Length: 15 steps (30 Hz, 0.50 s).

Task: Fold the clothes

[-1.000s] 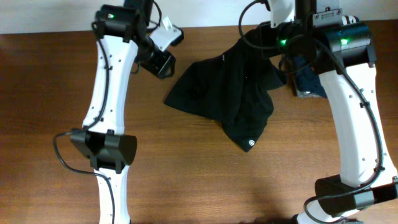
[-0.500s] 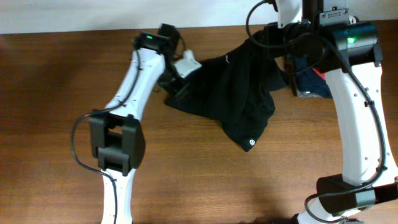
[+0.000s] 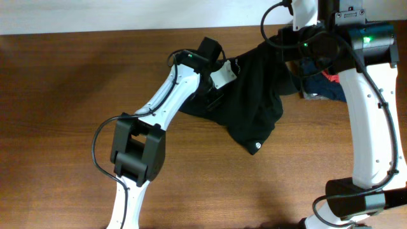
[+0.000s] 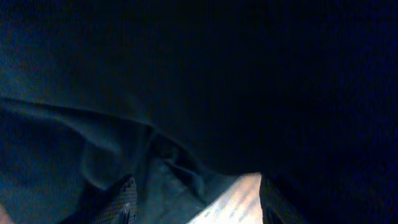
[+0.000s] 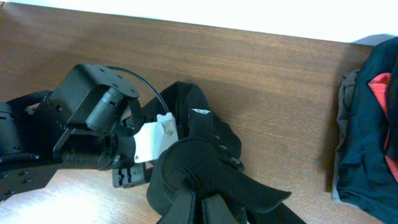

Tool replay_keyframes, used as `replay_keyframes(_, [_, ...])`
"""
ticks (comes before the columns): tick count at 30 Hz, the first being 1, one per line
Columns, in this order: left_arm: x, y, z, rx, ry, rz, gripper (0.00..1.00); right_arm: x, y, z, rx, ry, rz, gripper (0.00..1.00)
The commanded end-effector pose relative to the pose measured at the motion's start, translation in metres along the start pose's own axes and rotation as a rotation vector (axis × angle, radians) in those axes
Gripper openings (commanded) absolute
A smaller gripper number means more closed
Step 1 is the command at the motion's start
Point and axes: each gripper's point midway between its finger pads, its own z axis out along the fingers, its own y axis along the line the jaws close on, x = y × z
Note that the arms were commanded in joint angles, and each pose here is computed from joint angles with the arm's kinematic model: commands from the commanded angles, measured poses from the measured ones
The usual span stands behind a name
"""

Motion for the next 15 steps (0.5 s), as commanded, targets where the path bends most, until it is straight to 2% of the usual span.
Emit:
replay_keyframes(1, [0.012, 0.014, 0.006, -0.087, 0.046, -0.077, 0.63, -0.006, -0.002, -0.010, 0.015, -0.028, -0.011, 0.04])
replay_keyframes(3, [0.014, 0.014, 0.012, -0.088, 0.046, -0.094, 0.62, -0.006, -0.002, -0.010, 0.015, -0.027, -0.012, 0.04])
replay_keyframes(5, [0.017, 0.015, 0.016, -0.093, 0.048, -0.116, 0.57, -0.006, -0.002, -0.010, 0.015, -0.028, -0.011, 0.04])
replay_keyframes(8, [0.027, 0.016, 0.023, -0.114, 0.075, -0.203, 0.56, -0.006, -0.002, -0.010, 0.015, -0.028, -0.011, 0.04])
replay_keyframes(13, [0.034, 0.021, 0.023, -0.156, 0.095, -0.315, 0.46, -0.006, -0.002, -0.010, 0.015, -0.027, -0.011, 0.04])
replay_keyframes(15, [0.036, 0.020, 0.023, -0.152, 0.102, -0.334, 0.46, -0.006, -0.002, -0.010, 0.015, -0.027, -0.011, 0.04])
